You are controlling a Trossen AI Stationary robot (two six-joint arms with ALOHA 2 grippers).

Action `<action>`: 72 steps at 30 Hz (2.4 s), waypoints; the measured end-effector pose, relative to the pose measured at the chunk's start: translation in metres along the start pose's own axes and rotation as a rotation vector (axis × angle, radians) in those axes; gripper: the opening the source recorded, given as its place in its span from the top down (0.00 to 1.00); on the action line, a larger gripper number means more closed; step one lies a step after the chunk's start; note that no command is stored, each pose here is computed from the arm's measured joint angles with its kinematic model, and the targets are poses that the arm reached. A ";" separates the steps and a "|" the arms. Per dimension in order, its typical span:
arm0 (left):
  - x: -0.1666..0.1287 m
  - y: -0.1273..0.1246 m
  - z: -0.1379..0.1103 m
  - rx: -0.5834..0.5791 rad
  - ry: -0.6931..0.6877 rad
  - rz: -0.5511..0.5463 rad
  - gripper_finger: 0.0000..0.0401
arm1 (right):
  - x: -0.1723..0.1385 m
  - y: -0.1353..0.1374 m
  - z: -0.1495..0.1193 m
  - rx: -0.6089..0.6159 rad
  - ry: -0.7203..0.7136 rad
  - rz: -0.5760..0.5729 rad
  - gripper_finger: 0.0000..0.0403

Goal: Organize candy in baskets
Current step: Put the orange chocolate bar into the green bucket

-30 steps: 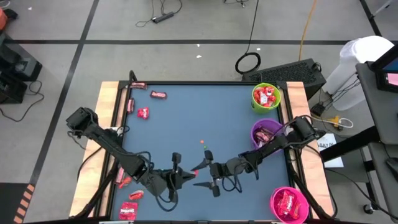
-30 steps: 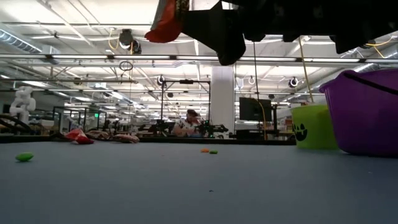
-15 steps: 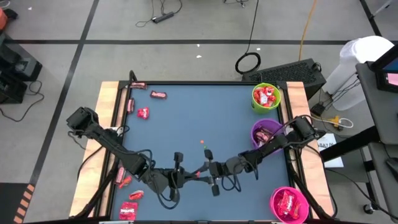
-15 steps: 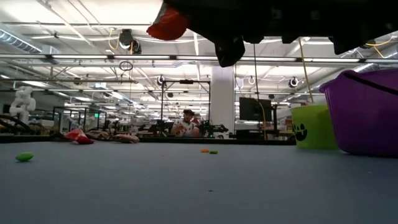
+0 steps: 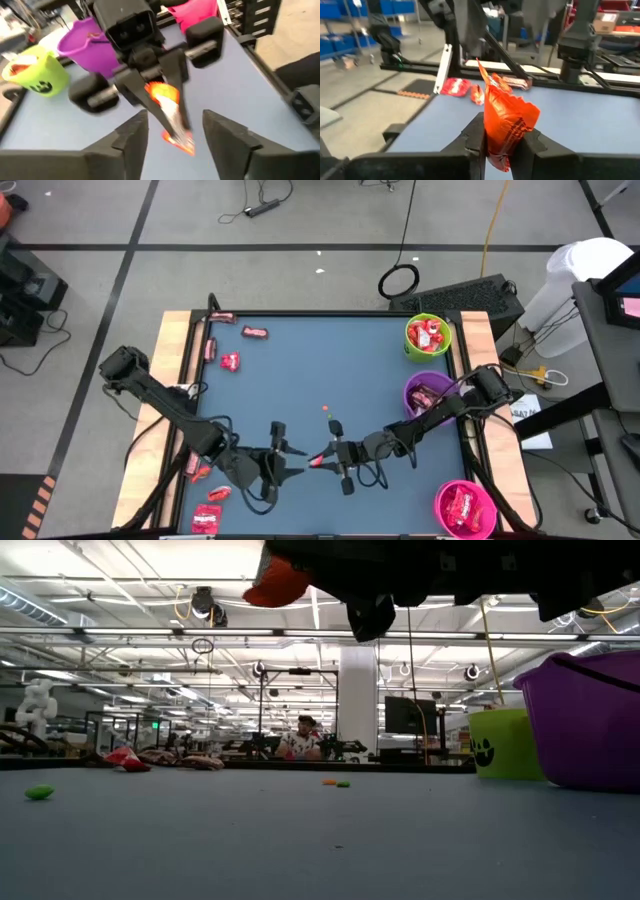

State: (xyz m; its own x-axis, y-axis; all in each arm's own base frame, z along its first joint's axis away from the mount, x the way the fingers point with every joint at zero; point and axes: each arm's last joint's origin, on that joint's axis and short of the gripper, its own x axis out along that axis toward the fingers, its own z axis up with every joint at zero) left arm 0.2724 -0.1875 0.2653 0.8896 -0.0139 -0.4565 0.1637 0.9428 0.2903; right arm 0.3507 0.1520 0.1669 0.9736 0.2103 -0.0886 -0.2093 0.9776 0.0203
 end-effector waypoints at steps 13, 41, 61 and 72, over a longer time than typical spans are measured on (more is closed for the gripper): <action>0.011 -0.009 -0.049 -0.116 0.064 0.025 0.47 | -0.067 -0.035 0.074 -0.068 0.264 -0.382 0.88; 0.022 0.005 -0.062 -0.168 0.036 0.070 0.47 | -0.255 -0.197 0.096 0.303 0.719 -1.474 0.88; 0.023 0.007 -0.062 -0.174 0.036 0.077 0.47 | -0.281 -0.213 0.050 0.539 0.809 -1.590 0.79; 0.024 0.007 -0.061 -0.177 0.032 0.078 0.47 | -0.270 -0.215 0.064 0.524 0.749 -1.430 0.52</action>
State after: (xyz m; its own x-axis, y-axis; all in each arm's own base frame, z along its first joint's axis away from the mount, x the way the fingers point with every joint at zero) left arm 0.2684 -0.1608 0.2051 0.8820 0.0691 -0.4662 0.0152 0.9845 0.1748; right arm 0.1386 -0.1147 0.2499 0.0577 -0.6701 -0.7400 0.9334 0.2992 -0.1981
